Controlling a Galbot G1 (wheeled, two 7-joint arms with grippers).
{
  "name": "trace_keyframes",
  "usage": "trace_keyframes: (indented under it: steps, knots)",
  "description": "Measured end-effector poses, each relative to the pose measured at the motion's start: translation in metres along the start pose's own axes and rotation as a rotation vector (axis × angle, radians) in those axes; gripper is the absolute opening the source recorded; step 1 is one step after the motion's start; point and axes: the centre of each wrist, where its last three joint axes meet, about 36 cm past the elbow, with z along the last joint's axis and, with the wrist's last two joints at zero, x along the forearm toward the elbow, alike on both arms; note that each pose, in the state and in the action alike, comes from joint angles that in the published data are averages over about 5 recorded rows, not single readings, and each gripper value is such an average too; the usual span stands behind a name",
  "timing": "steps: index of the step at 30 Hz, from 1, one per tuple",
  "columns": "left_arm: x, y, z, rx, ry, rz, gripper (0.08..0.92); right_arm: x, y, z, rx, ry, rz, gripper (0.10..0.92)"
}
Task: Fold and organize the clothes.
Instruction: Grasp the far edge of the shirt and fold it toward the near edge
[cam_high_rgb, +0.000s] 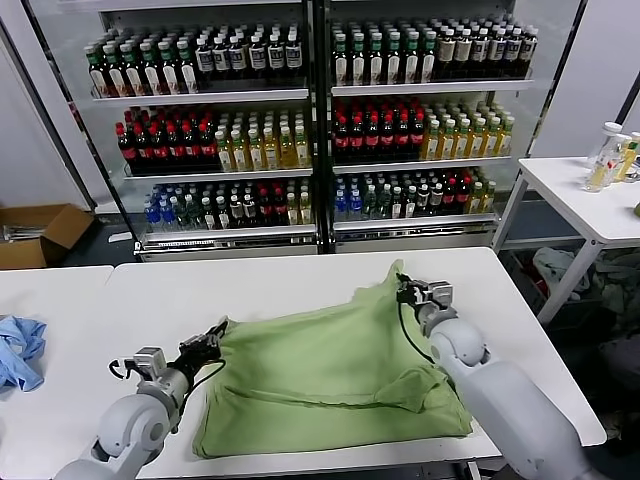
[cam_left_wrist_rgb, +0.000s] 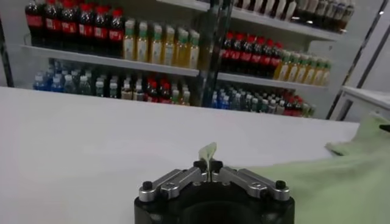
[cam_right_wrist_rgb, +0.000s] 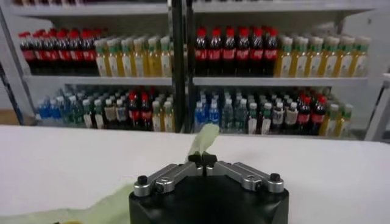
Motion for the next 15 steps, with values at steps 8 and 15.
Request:
trace_keyframes:
  steps: [8,15]
  knots:
    - [0.029,-0.002,0.002,0.008,-0.002,-0.003,0.093,0.063,-0.001,0.01,-0.019,-0.042,-0.012,0.106]
    - [0.049,-0.008,0.01,0.003,0.015,-0.01,0.092,0.12,0.003,0.025,-0.041,-0.054,-0.01,0.106]
